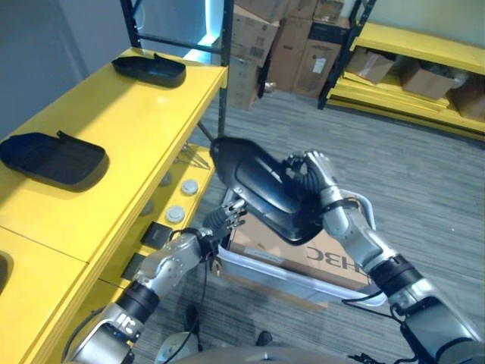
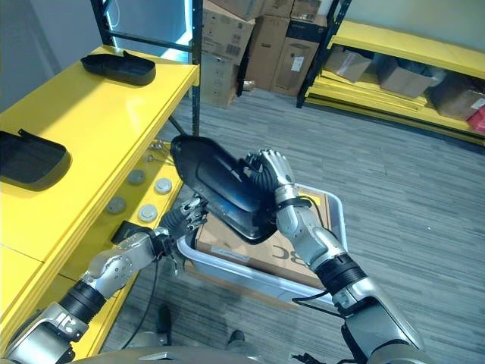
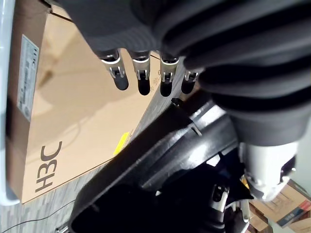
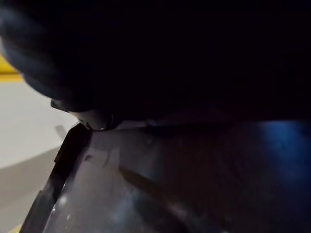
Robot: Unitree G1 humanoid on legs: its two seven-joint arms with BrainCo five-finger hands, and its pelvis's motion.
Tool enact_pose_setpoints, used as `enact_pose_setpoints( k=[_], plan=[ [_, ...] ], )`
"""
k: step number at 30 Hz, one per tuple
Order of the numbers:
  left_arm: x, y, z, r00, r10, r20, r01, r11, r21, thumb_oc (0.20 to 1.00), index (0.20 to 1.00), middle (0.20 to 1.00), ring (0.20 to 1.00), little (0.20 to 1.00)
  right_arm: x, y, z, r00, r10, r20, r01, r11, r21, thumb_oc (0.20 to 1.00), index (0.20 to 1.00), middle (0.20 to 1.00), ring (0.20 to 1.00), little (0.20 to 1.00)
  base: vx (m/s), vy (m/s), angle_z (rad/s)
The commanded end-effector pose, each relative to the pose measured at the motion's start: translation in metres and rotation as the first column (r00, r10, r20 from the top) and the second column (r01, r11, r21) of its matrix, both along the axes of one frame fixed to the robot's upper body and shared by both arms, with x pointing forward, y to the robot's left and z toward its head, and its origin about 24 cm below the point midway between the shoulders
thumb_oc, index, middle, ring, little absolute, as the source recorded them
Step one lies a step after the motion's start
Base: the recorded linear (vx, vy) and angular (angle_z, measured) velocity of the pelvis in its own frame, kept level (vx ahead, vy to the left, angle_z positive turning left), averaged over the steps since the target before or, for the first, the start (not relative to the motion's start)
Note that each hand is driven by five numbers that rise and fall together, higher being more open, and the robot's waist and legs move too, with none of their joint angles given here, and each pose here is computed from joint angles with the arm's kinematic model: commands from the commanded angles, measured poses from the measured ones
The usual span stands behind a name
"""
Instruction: Move parts from the plastic box to the shelf.
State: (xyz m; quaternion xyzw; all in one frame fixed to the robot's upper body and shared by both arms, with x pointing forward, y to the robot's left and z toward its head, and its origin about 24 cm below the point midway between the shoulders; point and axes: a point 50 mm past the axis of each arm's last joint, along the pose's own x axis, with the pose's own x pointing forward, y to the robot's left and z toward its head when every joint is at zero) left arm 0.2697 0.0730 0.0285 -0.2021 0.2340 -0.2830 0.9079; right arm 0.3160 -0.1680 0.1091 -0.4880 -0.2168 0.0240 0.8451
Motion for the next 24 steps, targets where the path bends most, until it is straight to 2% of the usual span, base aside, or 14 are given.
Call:
enact_pose_setpoints(
  k=[1,5,6,7,8,9,10,16,17,18,19,24],
  plan=[
    [0.01,-0.029,0.023,0.99,-0.102,0.094,0.105,0.994,-0.025,1.0,1.0,1.0,1.0,1.0,0.011,0.011,0.05,0.976,0.1,0.191,-0.101,0.995,-0.006,0.2,0.2,0.2,0.2,0.2,0.01,0.009,0.07],
    [0.012,-0.026,0.026,0.991,-0.093,0.097,0.097,0.994,-0.04,1.0,1.0,1.0,1.0,1.0,0.006,0.023,0.054,0.966,0.178,0.186,-0.179,0.984,-0.008,0.2,0.2,0.2,0.2,0.2,0.0,0.001,0.01],
    [0.012,-0.023,0.03,0.991,-0.079,0.105,0.085,0.995,-0.049,1.0,1.0,1.0,1.0,1.0,0.002,0.027,0.051,0.967,0.201,0.154,-0.213,0.975,0.064,0.2,0.2,0.2,0.2,0.2,0.0,0.0,0.0],
    [0.012,-0.022,0.031,0.991,-0.08,0.106,0.086,0.995,-0.052,1.0,1.0,1.0,1.0,1.0,0.002,0.027,0.05,0.967,0.204,0.155,-0.216,0.974,0.064,0.2,0.2,0.2,0.2,0.2,0.0,0.0,0.0],
    [0.013,-0.021,0.03,0.992,-0.068,0.109,0.077,0.994,-0.078,0.586,0.586,0.586,0.586,0.586,-0.001,0.031,0.048,0.962,0.236,0.134,-0.252,0.961,0.113,0.2,0.2,0.2,0.2,0.2,0.0,0.0,0.0],
    [0.013,-0.021,0.03,0.992,-0.062,0.11,0.071,0.994,-0.083,0.636,0.636,0.636,0.636,0.636,-0.002,0.032,0.048,0.96,0.244,0.135,-0.261,0.958,0.122,0.2,0.2,0.2,0.2,0.2,0.0,0.0,0.0],
    [0.014,-0.02,0.03,0.993,-0.039,0.109,0.049,0.994,-0.095,1.0,1.0,1.0,1.0,1.0,-0.004,0.034,0.048,0.953,0.267,0.141,-0.284,0.952,0.117,0.2,0.2,0.2,0.2,0.2,0.0,0.0,0.0],
    [0.019,-0.011,0.034,0.992,0.069,0.108,-0.053,0.989,-0.141,1.0,1.0,1.0,1.0,1.0,-0.021,0.045,0.049,0.911,0.383,0.153,-0.407,0.893,0.191,0.2,0.2,0.2,0.2,0.2,0.0,0.0,0.0],
    [0.019,-0.009,0.035,0.991,0.083,0.106,-0.066,0.985,-0.159,0.749,0.749,0.749,0.749,0.749,-0.024,0.047,0.051,0.903,0.4,0.156,-0.425,0.883,0.2,0.2,0.2,0.2,0.2,0.2,0.0,0.0,0.0],
    [0.019,-0.007,0.037,0.989,0.099,0.113,-0.08,0.983,-0.166,0.533,0.533,0.533,0.533,0.533,-0.027,0.048,0.051,0.899,0.41,0.157,-0.435,0.877,0.204,0.2,0.2,0.2,0.2,0.2,0.0,0.0,0.0],
    [0.02,-0.003,0.039,0.983,0.125,0.136,-0.102,0.981,-0.167,0.2,0.2,0.2,0.2,0.2,-0.032,0.051,0.052,0.886,0.438,0.155,-0.463,0.858,0.222,0.2,0.2,0.2,0.2,0.2,0.0,0.0,0.0],
    [0.02,0.0,0.044,0.973,0.164,0.166,-0.132,0.973,-0.187,0.2,0.2,0.2,0.2,0.2,-0.043,0.062,0.052,0.85,0.506,0.147,-0.527,0.814,0.246,0.2,0.2,0.2,0.2,0.2,0.0,0.0,0.0]
  ],
)
